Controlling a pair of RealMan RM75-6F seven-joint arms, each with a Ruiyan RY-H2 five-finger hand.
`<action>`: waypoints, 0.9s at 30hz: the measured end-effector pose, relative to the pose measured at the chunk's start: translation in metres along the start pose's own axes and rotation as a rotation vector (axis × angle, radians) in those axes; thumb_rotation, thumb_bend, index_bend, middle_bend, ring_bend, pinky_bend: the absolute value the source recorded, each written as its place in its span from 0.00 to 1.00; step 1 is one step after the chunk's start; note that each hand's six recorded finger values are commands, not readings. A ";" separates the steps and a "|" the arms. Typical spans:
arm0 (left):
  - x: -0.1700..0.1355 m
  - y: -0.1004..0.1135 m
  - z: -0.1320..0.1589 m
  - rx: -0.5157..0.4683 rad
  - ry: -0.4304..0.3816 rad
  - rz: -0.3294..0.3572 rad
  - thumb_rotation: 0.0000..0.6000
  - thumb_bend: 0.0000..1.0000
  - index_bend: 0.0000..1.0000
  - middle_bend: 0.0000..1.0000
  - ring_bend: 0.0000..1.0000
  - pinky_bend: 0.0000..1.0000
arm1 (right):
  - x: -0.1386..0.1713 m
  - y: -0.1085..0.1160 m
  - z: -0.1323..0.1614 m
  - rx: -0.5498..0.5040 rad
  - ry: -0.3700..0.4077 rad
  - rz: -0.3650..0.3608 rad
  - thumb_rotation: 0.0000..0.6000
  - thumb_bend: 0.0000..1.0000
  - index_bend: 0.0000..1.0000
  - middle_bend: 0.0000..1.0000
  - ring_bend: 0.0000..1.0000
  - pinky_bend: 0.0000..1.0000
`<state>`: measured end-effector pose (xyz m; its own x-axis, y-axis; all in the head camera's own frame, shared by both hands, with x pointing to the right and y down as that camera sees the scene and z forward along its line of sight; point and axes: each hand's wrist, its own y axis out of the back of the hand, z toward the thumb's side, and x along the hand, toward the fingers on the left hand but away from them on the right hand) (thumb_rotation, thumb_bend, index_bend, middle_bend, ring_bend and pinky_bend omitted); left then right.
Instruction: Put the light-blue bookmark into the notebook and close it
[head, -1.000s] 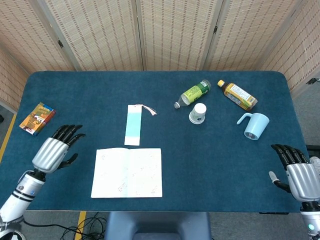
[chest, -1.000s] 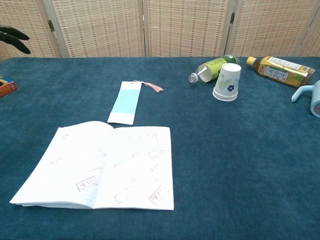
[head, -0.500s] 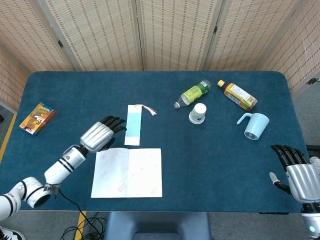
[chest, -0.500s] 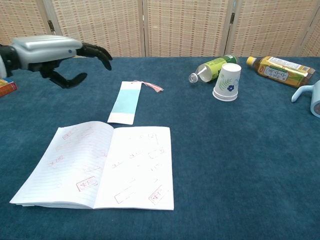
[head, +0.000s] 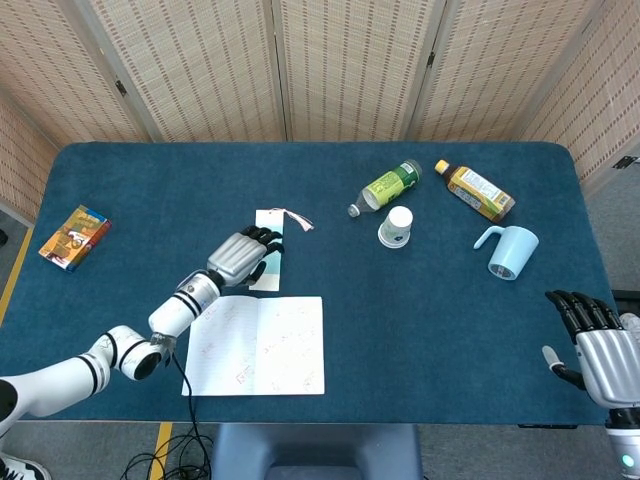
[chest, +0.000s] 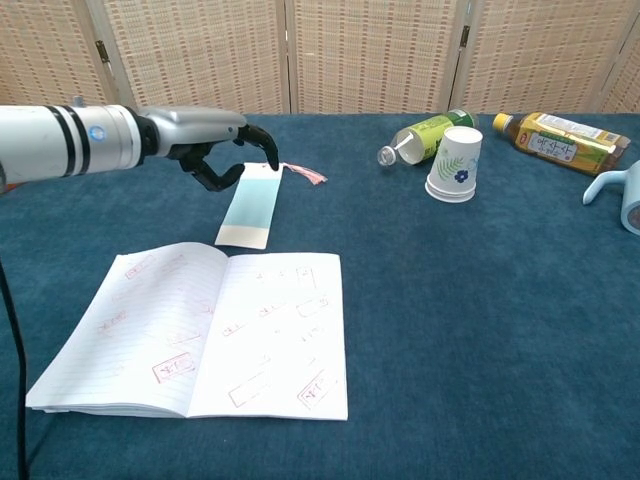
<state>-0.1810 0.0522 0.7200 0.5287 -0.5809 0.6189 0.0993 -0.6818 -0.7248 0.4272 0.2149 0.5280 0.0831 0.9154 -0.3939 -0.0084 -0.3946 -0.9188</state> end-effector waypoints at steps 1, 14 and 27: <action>0.003 -0.001 0.000 -0.001 0.008 -0.006 1.00 0.74 0.26 0.16 0.12 0.14 | 0.001 0.000 0.000 0.000 -0.003 -0.001 1.00 0.24 0.14 0.18 0.14 0.20; 0.034 -0.021 0.014 0.016 0.048 -0.084 1.00 0.74 0.23 0.16 0.11 0.13 | 0.000 0.001 -0.001 0.003 -0.018 0.003 1.00 0.24 0.14 0.18 0.14 0.20; 0.050 -0.035 0.013 -0.024 0.103 -0.139 0.93 0.74 0.17 0.16 0.05 0.09 | 0.000 -0.001 -0.009 0.004 -0.043 0.009 1.00 0.24 0.14 0.18 0.14 0.20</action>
<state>-0.1470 0.0533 0.7721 0.4217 -0.5224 0.7411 0.1440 -0.7684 -0.6236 0.4359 0.2150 0.5288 0.0400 0.9146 -0.4025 -0.0125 -0.4023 -0.9154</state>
